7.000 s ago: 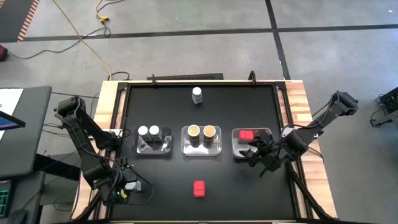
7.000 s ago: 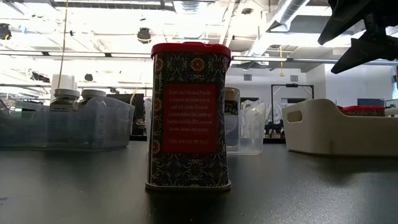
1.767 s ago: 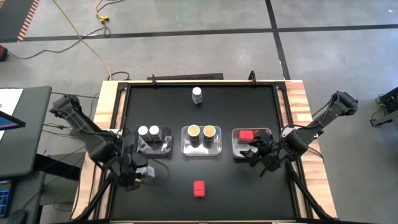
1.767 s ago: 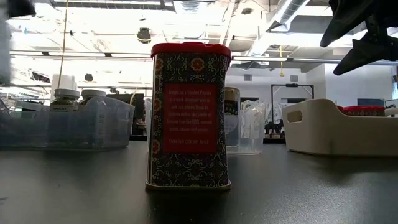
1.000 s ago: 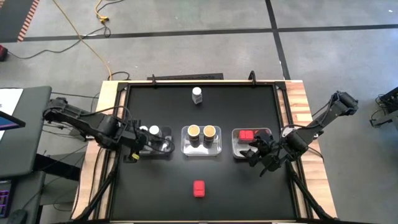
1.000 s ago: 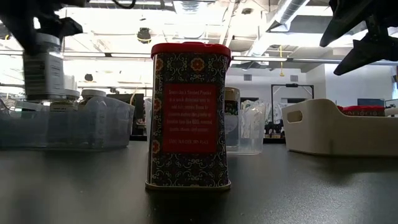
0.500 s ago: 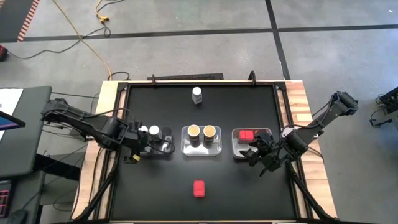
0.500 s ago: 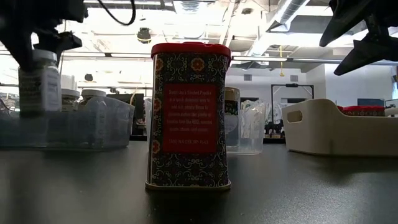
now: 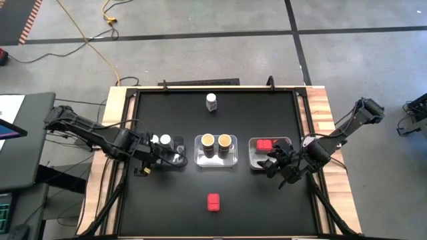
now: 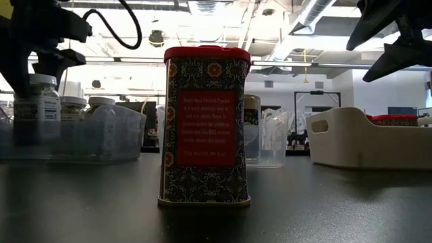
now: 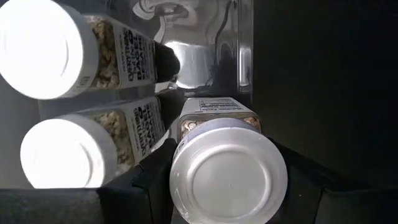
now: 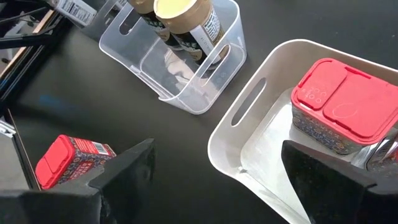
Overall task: Sort spices by type
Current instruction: Put the bottom white seasoning bottle into the black bin
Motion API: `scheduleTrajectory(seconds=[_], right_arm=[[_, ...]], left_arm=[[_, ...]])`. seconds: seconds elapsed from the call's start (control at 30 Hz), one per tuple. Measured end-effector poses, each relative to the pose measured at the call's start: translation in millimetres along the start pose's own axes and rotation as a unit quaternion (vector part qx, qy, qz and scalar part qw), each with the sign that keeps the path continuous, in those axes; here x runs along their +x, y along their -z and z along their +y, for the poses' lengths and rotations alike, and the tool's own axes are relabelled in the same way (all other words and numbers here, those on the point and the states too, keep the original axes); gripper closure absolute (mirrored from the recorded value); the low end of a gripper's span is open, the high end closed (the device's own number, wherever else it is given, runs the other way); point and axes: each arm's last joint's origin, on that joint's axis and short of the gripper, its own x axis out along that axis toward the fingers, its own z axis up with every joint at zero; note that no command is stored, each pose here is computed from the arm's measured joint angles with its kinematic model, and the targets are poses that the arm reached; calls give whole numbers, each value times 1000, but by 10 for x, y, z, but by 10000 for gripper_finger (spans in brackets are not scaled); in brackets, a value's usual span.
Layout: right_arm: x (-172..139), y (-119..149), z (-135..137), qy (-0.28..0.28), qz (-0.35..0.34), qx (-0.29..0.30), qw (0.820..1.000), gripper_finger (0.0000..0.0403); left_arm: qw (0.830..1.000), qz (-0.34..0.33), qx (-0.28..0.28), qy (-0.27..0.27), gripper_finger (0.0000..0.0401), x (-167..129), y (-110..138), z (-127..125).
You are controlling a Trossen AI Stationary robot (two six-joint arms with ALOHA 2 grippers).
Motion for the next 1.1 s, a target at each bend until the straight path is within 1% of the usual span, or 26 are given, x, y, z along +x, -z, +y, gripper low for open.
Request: scheduleTrajectory(seconds=[0.4, 0.53, 0.97, 1.1], right_arm=[[0, 0, -2, 1, 0, -3, 1000, 31], [0, 0, -2, 1, 0, -4, 1000, 31], [0, 0, 0, 0, 0, -4, 1000, 31], [0, 0, -1, 0, 0, -4, 1000, 31]], left_arm=[[1000, -7, 11, 2, 200, 29, -7, -6], [1000, -6, 25, 2, 200, 29, -5, -4], [1000, 1, 11, 8, 200, 50, -31, 137], [1000, -7, 5, 12, 200, 52, -51, 153]])
